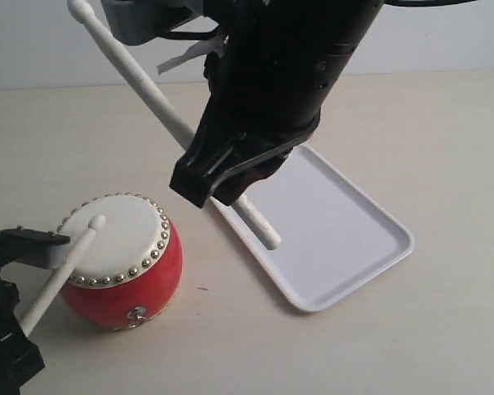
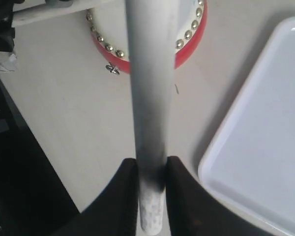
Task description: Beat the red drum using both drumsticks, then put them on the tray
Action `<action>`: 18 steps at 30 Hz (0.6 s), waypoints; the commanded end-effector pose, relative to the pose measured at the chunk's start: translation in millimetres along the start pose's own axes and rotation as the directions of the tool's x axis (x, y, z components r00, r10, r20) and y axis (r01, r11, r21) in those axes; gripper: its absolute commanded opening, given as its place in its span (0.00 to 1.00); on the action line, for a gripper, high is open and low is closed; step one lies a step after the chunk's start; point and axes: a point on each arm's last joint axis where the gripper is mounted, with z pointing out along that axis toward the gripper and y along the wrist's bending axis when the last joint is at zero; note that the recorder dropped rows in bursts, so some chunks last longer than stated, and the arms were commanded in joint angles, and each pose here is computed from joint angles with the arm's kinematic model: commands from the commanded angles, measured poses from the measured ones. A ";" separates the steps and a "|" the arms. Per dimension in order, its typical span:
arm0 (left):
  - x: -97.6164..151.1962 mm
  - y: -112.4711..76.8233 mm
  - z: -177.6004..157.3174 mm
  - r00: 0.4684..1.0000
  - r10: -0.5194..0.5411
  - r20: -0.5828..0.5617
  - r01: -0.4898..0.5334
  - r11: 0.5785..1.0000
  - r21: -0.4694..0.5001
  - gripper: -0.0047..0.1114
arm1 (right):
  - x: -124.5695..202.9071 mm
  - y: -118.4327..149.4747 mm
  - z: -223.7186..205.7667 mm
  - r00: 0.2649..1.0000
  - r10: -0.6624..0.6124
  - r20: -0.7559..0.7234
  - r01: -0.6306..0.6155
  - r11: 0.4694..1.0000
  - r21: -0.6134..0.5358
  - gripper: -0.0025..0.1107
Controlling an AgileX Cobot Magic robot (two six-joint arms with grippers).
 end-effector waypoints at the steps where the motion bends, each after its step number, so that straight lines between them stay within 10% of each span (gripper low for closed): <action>1: 29.5 -9.0 -30.8 0.983 0.025 0.182 -0.007 0.995 -0.101 0.04 | -3.0 -7.9 40.4 0.993 0.028 -0.111 -0.030 0.999 -0.013 0.02; 10: 90.1 -23.5 -69.0 0.859 0.077 0.506 0.027 0.980 -0.195 0.04 | 27.5 -15.2 145.2 0.898 0.081 -0.433 -0.141 0.984 -0.107 0.02; 18: 78.0 -21.1 -61.0 0.894 0.076 0.441 0.003 0.984 -0.176 0.04 | 12.5 -12.1 110.1 0.947 0.056 -0.317 -0.092 0.991 -0.099 0.02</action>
